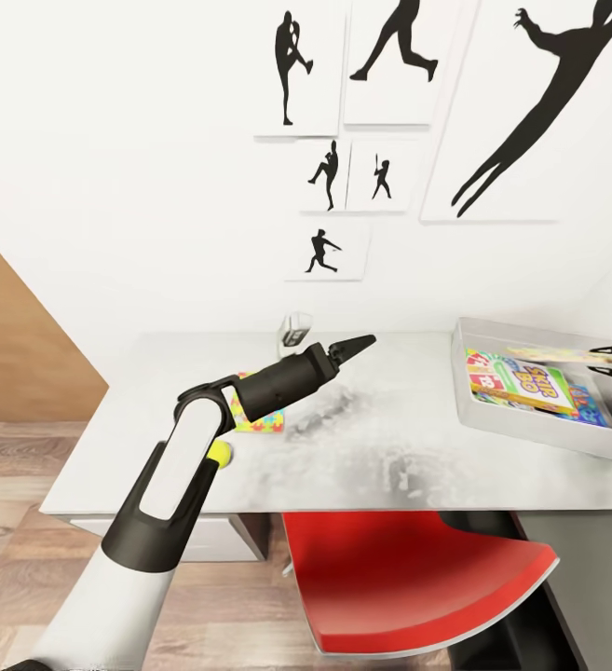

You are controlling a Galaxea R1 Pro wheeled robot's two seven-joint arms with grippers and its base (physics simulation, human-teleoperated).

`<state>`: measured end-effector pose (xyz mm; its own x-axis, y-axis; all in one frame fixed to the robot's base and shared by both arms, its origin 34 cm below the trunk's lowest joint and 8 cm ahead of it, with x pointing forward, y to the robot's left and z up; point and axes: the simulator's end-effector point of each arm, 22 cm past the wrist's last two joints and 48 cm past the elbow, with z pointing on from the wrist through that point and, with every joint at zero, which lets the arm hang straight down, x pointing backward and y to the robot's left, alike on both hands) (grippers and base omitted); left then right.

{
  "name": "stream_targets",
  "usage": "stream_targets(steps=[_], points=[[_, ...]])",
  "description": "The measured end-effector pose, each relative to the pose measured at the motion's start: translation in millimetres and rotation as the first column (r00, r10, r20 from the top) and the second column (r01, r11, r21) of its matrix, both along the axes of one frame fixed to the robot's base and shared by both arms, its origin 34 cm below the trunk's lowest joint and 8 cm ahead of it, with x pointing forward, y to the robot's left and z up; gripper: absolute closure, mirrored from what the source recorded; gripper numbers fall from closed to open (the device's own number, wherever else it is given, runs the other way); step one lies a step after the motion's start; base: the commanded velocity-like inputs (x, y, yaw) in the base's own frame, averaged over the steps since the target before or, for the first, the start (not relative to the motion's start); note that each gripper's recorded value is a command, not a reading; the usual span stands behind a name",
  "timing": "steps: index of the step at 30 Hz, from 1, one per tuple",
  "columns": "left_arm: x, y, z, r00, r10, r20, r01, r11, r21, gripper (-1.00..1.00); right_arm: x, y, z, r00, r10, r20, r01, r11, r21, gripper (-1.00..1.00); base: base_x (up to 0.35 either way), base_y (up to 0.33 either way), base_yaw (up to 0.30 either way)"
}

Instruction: Put all the toys in the child's room - the three board games (two on the bed and one on the table), the two jigsaw puzzles on the table, and the tennis ball on the table - inside the toy box on the table in the child's room.

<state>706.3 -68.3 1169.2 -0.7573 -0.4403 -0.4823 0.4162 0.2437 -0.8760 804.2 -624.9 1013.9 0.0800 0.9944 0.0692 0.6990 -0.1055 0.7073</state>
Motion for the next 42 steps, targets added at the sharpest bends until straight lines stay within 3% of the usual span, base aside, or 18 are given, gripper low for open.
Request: stream_targets(steps=[42], points=[[4.1, -3.1, -12.7, 1.0, -0.002, -0.029, 0.003, 1.0, 0.01, -1.0, -8.9, -15.1, -13.6, 1.0, -0.021, -0.021, 0.021, 1.0, -0.015, 1.0, 0.0, 0.0, -0.029]])
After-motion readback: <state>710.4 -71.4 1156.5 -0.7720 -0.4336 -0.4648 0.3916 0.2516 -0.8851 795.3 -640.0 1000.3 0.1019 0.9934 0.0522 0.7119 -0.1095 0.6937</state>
